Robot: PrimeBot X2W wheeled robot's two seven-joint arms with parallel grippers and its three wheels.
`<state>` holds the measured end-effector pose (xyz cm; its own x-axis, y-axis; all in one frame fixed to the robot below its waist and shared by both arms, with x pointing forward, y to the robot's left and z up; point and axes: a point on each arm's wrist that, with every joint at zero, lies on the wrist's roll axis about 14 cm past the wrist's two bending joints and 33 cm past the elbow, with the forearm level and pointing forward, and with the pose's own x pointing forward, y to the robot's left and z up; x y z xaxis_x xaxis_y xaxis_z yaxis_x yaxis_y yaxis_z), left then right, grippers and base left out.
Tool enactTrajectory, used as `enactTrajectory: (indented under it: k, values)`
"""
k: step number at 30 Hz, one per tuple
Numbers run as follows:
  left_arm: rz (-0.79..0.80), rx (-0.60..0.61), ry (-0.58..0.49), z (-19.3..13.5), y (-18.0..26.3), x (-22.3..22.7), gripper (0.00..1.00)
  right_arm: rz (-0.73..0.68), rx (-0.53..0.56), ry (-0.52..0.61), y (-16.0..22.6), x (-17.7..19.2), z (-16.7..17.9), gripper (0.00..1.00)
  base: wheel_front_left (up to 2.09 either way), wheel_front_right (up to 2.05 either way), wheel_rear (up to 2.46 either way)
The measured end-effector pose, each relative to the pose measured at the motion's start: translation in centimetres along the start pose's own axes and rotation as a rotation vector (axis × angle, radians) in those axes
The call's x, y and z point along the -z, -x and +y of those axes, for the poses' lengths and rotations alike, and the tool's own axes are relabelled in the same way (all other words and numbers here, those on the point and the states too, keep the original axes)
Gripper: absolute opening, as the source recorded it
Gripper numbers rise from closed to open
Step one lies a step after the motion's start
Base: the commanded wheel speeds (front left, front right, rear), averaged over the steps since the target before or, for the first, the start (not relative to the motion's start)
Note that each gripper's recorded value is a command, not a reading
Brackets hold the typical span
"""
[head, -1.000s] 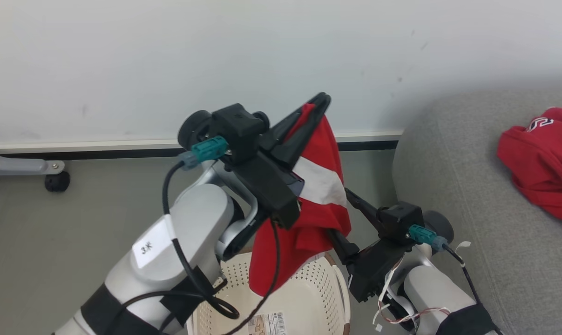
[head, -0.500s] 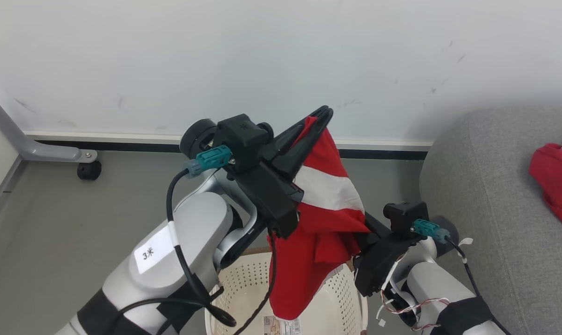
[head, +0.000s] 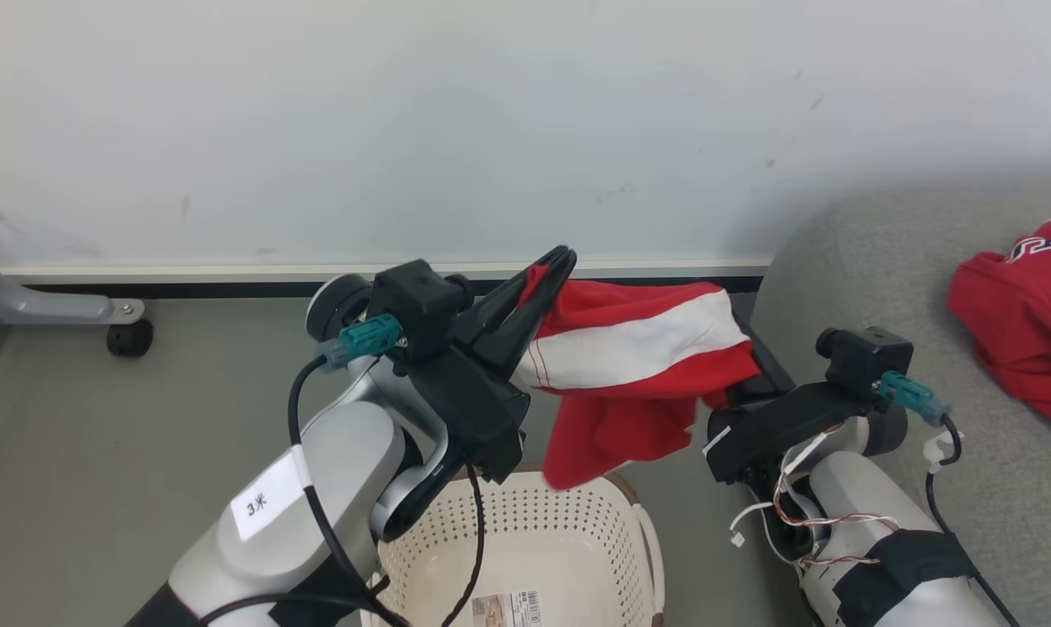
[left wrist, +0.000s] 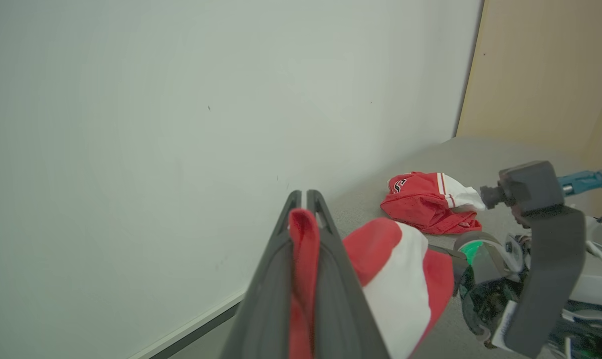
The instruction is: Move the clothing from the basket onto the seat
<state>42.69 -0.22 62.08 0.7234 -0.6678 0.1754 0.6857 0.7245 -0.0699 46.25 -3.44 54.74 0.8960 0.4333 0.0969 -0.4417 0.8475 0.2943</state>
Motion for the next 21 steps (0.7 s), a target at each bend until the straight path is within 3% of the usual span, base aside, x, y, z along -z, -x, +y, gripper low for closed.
enactTrajectory:
  k: [1, 2, 21]
  values:
    - [0.006, -0.001, 0.006, -0.1, 0.1, 0.3, 0.87, -0.014, 0.009, -0.005, 0.1, -0.5, -0.3, 0.00, 0.00, 0.00, 0.00]
    - [0.011, -0.002, 0.017, -0.2, 0.1, 0.6, 1.00, -0.026, 0.017, -0.005, 0.2, -0.9, -0.6, 0.00, 0.00, 0.00, 0.00]
    - [0.077, 0.150, 0.081, -5.3, -0.5, 4.5, 1.00, -0.285, 0.195, 0.073, 6.9, -10.0, -7.9, 0.00, 0.00, 0.00, 0.00]
